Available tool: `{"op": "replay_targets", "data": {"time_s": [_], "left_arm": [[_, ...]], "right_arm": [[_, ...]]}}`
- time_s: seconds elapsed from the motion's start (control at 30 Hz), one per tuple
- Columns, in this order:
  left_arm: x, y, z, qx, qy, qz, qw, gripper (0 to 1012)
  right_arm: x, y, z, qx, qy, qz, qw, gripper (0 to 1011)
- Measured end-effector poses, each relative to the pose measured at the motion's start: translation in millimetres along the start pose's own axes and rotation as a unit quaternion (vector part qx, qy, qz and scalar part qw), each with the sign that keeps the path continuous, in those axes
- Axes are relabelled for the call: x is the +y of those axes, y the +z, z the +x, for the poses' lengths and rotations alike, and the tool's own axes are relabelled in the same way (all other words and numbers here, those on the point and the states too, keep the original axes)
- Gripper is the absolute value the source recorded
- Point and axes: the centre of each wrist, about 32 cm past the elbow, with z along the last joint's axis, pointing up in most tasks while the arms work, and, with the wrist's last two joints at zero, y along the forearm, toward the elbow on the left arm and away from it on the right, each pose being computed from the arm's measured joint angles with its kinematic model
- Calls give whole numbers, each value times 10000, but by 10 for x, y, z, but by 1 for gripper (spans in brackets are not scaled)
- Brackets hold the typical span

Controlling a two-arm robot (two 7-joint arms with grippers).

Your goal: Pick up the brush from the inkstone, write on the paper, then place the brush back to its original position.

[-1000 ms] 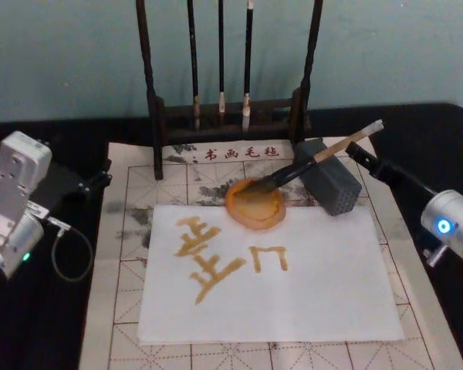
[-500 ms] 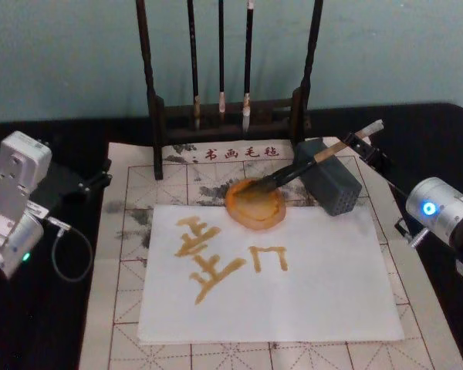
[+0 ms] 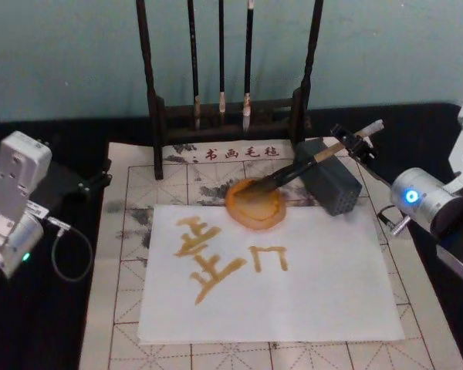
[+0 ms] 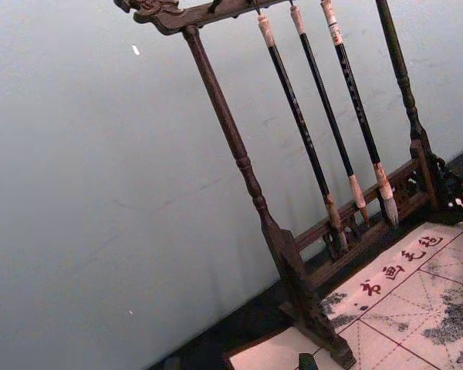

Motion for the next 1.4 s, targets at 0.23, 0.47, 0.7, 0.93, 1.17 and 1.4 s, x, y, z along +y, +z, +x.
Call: {"op": "replay_targets", "data": {"time_s": [0.23,0.47,0.7,0.93,1.17,1.4], "left_arm": [[0,0,0,0,0,0,10000,1001],[0,0,0,0,0,1,10000,1001],[0,0,0,0,0,0,10000,1001],[0,0,0,0,0,0,10000,1001],[0,0,0,0,0,0,10000,1001],[0,0,0,0,0,0,10000,1001]], "right_arm": [[88,-7,-29,85,20,39,10000,1000],[147,-7,-43,156,-22,100,9998,1000],[172,-6,-44,240,-38,154,9996,1000],[190,-6,-48,303,-28,196,9993,1000],[229,-12,-43,319,-62,205,9993,1000],[266,-21,-35,348,-92,191,9992,1000]]}}
